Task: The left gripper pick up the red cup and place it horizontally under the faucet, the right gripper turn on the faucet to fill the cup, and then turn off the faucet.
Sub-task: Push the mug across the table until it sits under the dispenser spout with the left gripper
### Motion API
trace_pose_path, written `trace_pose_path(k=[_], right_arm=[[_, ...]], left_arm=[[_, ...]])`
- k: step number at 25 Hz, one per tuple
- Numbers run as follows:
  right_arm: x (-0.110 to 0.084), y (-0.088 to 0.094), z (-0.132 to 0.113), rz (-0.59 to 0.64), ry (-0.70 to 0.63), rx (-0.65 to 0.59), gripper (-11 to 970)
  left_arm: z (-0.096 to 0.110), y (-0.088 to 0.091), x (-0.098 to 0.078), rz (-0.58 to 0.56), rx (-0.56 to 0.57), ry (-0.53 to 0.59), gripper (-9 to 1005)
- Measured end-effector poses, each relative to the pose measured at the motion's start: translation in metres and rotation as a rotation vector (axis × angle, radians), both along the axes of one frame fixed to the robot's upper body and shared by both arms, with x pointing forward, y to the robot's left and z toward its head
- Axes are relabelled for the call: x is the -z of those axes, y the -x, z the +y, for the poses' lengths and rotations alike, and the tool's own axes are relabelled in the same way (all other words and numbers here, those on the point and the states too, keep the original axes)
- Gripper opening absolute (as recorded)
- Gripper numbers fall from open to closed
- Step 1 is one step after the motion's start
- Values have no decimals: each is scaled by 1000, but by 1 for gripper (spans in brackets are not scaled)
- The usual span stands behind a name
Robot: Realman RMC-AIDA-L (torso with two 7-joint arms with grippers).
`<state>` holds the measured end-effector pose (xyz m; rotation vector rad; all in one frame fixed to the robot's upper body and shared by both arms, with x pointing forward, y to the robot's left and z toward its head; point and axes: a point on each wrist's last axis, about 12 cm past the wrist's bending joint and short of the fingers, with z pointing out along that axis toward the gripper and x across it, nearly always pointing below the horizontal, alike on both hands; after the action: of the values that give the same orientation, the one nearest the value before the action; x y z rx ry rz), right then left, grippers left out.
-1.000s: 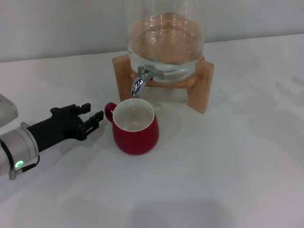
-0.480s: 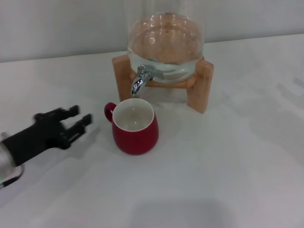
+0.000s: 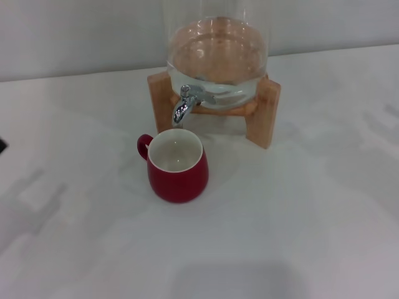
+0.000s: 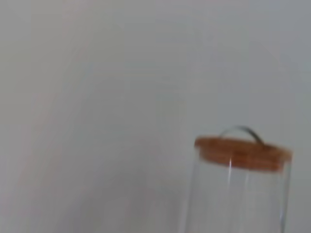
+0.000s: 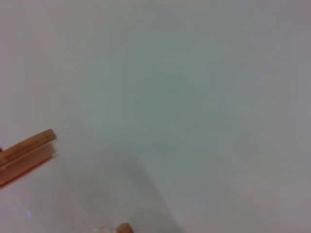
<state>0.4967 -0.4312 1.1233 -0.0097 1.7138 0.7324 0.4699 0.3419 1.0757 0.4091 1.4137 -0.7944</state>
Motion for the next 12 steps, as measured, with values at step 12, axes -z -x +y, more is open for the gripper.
trace_pose_path(k=[12], right_arm=[[0, -2, 4, -6, -6, -15, 765]], left_arm=[[-26, -14, -1, 36, 156, -27, 881]])
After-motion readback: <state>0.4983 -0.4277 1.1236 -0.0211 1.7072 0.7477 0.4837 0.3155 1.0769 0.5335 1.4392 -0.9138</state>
